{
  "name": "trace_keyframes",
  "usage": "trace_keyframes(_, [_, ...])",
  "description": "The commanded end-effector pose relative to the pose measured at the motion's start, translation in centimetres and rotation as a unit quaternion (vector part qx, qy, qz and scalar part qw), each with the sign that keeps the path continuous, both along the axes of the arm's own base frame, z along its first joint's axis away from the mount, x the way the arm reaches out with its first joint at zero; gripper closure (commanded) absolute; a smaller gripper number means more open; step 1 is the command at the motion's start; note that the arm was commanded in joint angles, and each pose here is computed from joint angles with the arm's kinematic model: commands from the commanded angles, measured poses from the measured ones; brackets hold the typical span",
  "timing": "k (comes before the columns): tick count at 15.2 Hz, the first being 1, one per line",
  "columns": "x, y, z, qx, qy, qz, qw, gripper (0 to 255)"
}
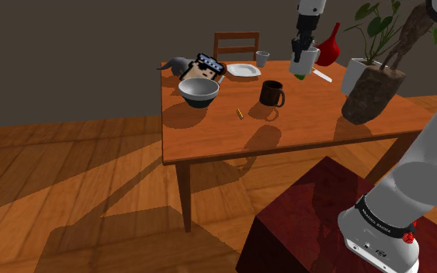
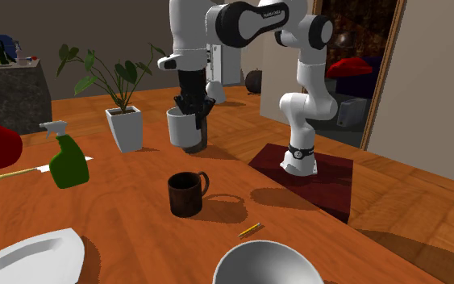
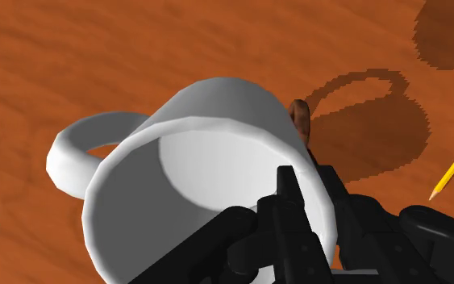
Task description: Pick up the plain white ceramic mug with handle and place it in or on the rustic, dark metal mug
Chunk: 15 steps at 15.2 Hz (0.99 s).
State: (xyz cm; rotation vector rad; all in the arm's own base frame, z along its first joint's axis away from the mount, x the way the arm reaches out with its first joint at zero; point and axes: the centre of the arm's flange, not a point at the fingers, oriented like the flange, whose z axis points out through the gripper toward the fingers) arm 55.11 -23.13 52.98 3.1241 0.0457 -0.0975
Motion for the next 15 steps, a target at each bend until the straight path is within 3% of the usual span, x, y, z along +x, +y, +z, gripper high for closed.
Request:
trace_keyframes(1, [1.8,1.7,0.3,0.000,0.000,-0.001,1.0000,255])
trace_keyframes(4, [5.1,4.7,0.8,0.000,0.000,-0.001,1.0000,255])
trace_keyframes(15, [5.1,4.7,-5.0,0.000,0.000,-0.001,1.0000,255])
